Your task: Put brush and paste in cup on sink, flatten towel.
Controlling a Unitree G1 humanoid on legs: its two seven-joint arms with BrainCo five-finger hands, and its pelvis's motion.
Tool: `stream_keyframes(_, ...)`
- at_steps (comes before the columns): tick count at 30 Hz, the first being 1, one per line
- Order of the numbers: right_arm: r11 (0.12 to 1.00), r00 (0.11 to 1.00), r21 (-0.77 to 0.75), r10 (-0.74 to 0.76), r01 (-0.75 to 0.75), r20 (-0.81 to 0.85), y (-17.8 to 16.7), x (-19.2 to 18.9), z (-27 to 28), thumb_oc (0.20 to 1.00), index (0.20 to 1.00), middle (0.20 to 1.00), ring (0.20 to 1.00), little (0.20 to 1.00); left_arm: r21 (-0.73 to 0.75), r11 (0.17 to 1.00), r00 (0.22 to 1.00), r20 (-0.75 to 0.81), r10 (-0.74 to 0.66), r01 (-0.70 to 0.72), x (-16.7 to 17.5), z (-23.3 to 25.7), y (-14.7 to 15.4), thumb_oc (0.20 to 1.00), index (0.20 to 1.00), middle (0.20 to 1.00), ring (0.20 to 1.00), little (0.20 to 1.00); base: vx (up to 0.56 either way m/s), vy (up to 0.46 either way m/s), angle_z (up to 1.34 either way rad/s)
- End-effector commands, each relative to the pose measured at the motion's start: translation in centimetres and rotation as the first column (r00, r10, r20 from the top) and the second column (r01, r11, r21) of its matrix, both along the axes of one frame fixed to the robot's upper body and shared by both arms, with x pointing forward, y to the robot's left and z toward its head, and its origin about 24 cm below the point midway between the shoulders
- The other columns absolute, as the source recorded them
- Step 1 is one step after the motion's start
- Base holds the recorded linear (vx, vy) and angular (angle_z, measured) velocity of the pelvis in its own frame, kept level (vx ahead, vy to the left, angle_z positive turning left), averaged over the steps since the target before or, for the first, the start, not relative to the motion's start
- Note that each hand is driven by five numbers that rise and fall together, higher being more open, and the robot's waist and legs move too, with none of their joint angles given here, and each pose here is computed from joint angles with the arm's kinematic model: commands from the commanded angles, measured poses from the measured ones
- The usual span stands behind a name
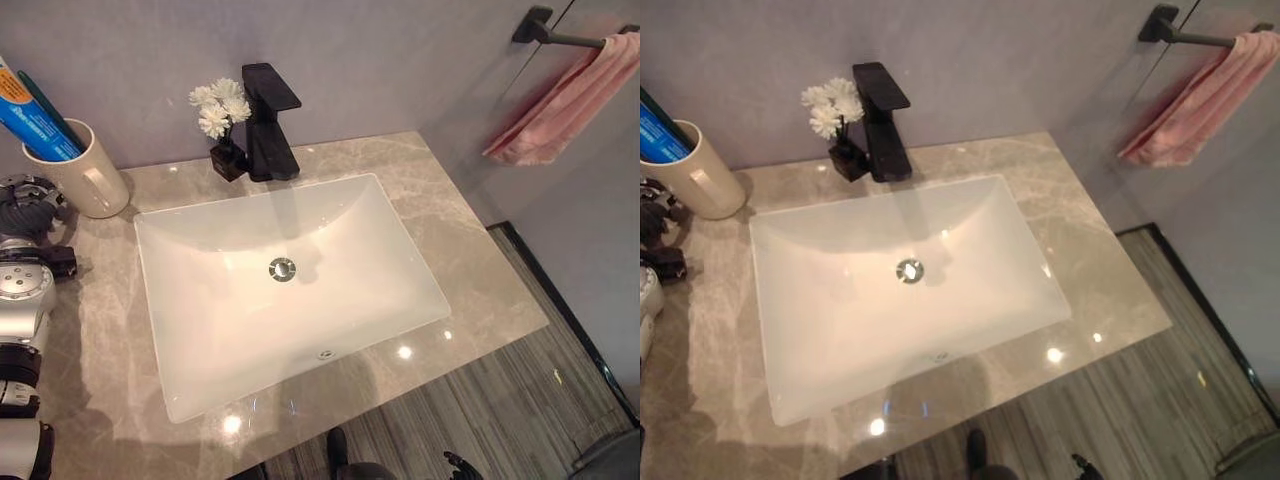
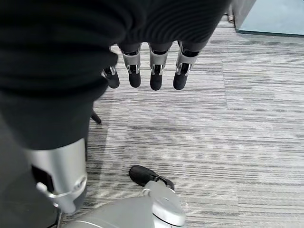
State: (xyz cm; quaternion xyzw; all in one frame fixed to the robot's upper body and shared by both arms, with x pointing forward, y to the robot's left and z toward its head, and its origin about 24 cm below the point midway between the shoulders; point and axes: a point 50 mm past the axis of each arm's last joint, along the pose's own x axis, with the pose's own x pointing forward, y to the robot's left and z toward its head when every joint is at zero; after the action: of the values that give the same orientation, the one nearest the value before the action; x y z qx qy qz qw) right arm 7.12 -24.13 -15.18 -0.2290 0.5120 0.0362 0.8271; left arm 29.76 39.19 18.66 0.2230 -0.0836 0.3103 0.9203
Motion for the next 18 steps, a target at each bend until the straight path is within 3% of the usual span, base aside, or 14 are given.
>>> stream_keyframes(1,0.996,0.997,-0.071,0.054,-0.051,0.053,-2.5,1.6,1.3,1.0,1.0,1.0,1.0,1.0,0.04,0.999,1.0,0.003,0.005,-0.006,0.8,0.6,-0.3,0.2,0.2,0.2,0.2,0.2,-0.02,-0.021,-0.07)
stream_keyframes(13,0.996,0.997,-0.07,0.057,-0.054,0.051,-2.5,1.4,1.3,1.0,1.0,1.0,1.0,1.0,0.049,0.998,0.999,-0.005,-0.041,0.041,1.8,0.1,-1.7,0.2,0.2,0.2,0.2,0.2,0.0,-0.006,-0.03)
stream_keyframes(18,0.995,0.996,-0.077,0.072,-0.068,0.056,-2.7,1.8,1.5,1.0,1.0,1.0,1.0,1.0,0.078,0.994,0.995,0.053,-0.085,0.081,3.0,2.5,-3.0,0.2,0.2,0.2,0.2,0.2,-0.02,-0.007,-0.04)
